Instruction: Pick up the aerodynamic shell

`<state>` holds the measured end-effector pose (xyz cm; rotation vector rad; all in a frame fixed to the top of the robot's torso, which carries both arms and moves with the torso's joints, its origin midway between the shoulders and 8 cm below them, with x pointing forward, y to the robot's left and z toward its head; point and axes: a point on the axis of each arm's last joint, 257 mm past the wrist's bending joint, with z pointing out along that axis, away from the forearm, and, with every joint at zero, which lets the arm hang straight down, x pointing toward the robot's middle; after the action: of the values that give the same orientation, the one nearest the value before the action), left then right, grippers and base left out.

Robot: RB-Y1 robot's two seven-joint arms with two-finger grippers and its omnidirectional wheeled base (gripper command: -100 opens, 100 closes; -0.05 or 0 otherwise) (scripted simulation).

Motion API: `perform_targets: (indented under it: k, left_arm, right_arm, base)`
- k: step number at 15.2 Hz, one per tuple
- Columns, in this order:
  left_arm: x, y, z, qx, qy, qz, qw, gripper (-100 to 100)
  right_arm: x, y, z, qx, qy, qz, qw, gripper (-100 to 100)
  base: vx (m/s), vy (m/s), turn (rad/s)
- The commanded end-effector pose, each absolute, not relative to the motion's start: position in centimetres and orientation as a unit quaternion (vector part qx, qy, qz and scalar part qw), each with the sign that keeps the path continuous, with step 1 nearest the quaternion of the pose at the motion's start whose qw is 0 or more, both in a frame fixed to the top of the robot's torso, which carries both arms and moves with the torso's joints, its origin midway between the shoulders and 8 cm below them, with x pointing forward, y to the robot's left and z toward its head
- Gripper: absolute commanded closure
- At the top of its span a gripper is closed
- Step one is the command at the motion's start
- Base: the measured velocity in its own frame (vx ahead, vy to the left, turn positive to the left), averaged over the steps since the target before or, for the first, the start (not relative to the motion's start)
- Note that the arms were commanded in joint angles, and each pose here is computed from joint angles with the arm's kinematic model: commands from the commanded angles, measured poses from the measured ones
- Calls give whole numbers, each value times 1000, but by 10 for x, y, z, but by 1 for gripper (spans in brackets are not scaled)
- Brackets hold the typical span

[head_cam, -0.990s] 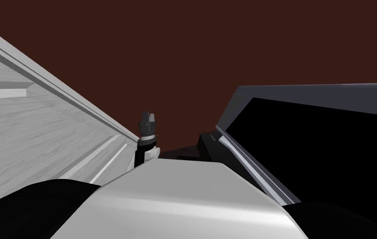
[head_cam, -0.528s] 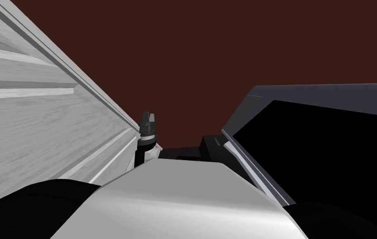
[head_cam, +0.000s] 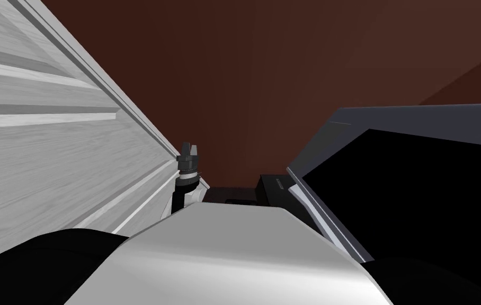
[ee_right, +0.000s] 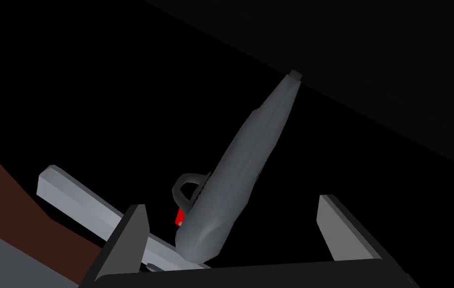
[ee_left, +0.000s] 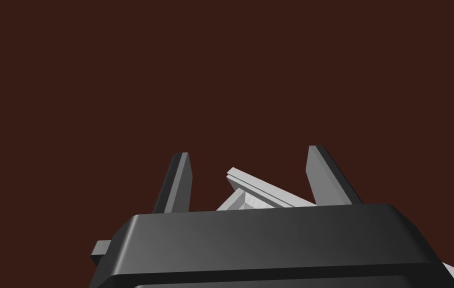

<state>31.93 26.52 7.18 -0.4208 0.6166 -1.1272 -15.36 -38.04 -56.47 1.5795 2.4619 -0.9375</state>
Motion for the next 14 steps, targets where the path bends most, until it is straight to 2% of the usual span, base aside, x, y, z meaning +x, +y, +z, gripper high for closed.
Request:
perform_targets:
  k: [1, 6, 7, 14]
  left_arm:
    - [319, 265, 72, -195, 285, -522, 780, 0]
    - [319, 265, 72, -195, 285, -522, 780, 0]
    - [319, 265, 72, -195, 285, -522, 780, 0]
    - [319, 265, 72, -195, 285, -522, 780, 0]
  right_arm:
    - [-151, -385, -570, 514, 801, -304, 36, -100]
    - [-150, -391, -575, 515, 801, -304, 36, -100]
    - [-149, -391, -576, 515, 801, -303, 36, 100]
    - [-152, -383, -568, 514, 801, -304, 35, 100]
  base:
    - [-42, 20, 1]
    - [-27, 11, 3]
    - [-6, 1, 0]
    - [11, -4, -2]
